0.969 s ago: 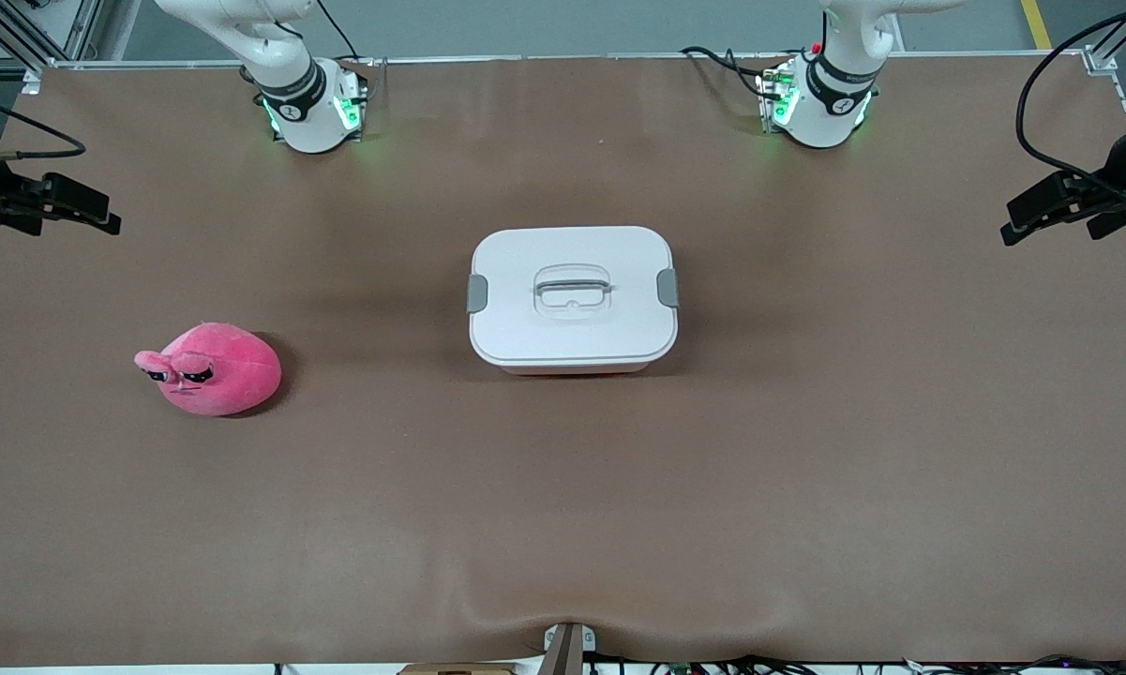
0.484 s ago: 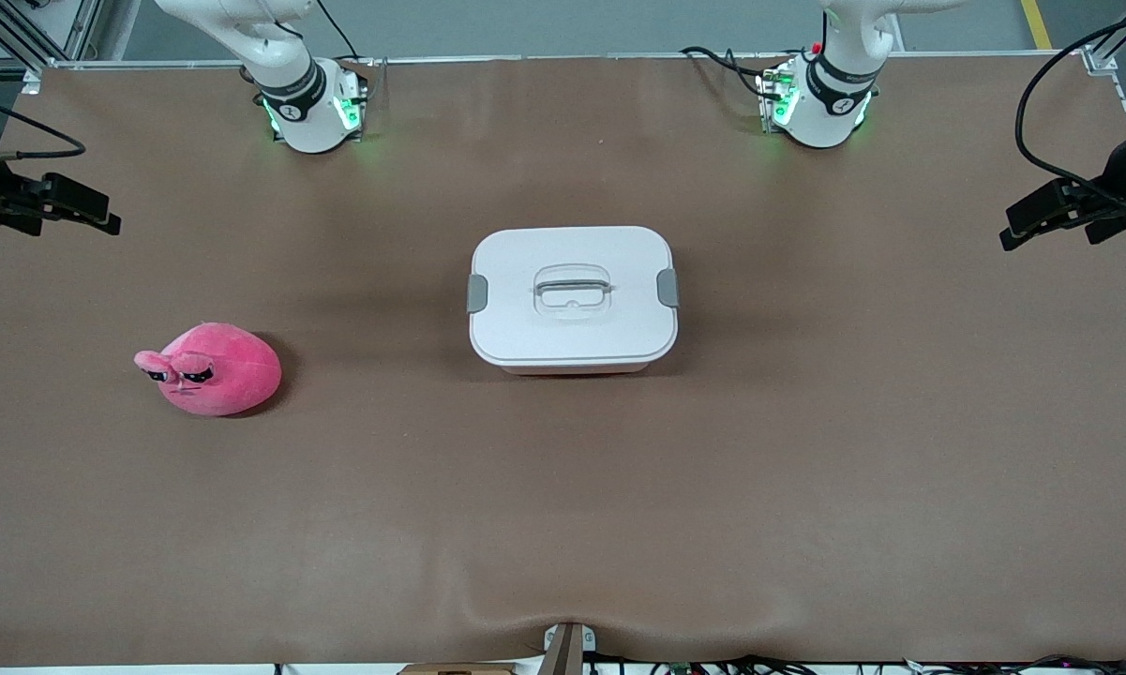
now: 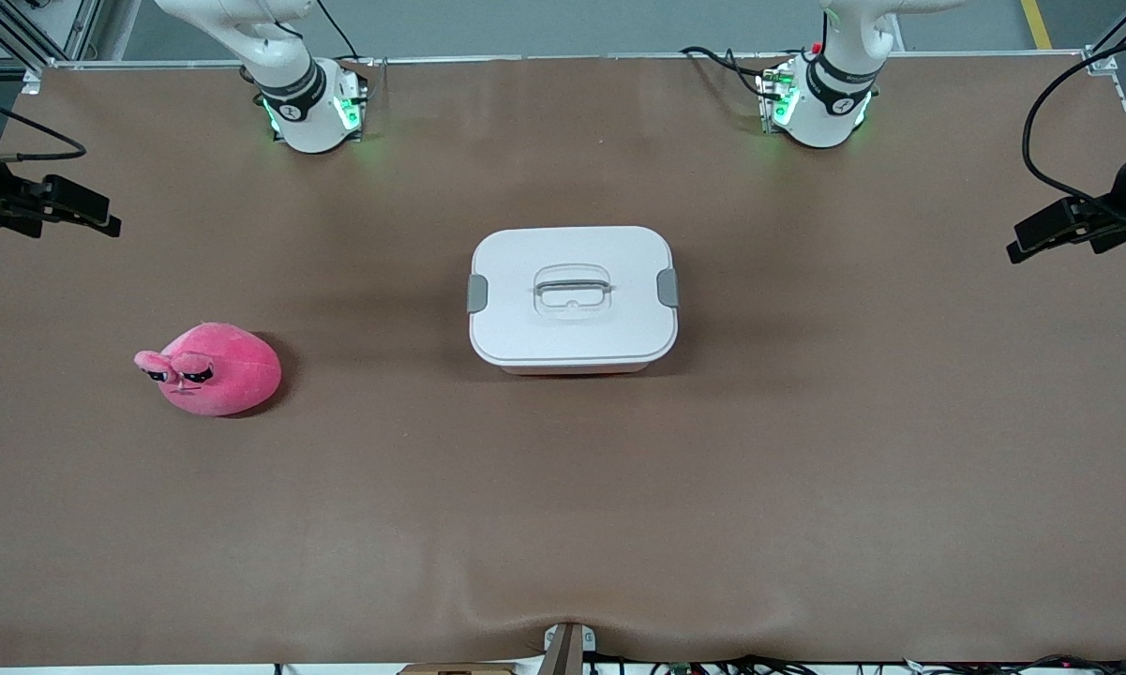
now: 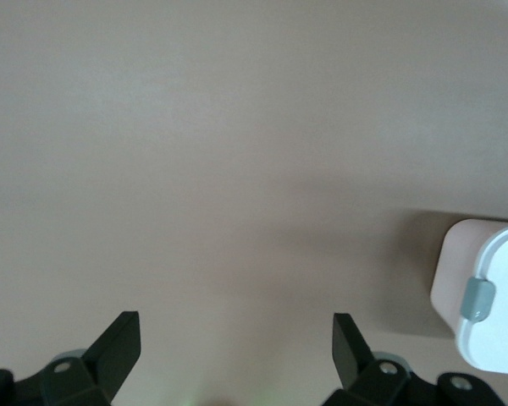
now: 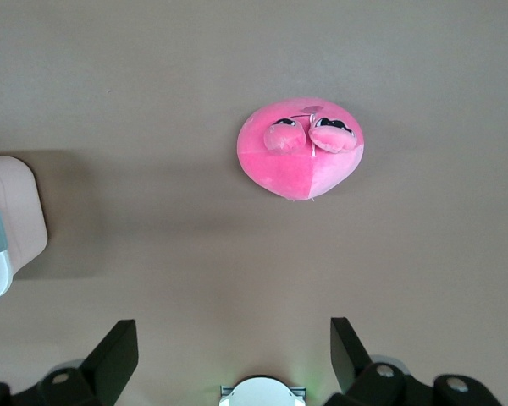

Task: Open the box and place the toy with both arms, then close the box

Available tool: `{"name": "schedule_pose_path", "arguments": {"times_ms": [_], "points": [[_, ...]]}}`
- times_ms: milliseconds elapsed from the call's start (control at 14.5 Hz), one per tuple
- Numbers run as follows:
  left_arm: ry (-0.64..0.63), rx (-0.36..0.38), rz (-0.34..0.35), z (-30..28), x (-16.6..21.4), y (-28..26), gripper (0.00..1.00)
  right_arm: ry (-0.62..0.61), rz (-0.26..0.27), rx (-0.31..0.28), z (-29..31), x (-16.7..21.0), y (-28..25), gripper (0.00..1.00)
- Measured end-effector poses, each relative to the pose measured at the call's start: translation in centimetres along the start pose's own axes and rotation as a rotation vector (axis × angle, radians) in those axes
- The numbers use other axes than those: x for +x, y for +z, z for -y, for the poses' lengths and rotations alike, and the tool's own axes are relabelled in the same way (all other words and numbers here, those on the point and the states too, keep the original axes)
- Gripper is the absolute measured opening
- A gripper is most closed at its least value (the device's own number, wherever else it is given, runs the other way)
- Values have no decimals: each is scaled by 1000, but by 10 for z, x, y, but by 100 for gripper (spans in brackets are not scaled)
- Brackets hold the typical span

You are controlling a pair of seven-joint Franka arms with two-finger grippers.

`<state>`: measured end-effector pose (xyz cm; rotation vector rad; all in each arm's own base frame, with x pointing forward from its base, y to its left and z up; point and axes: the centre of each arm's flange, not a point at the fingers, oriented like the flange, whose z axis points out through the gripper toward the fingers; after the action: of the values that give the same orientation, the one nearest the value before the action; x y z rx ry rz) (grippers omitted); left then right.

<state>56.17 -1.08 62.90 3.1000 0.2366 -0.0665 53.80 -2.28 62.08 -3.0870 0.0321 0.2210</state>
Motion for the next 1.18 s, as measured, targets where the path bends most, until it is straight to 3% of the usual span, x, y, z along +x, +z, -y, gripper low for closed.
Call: {"name": "schedule_pose_path", "arguments": {"times_ms": [415,830,1176], "points": [[-202,-30,43,-23,9,22,100,0,1,0,0,1,1,100],[-423,-11,61,-103,-1,42,100,-2,-7,0,1,2,0,100],[-523,0,65,-149,-10,55,100,-2,-13,-1,1,6,10,100]]}}
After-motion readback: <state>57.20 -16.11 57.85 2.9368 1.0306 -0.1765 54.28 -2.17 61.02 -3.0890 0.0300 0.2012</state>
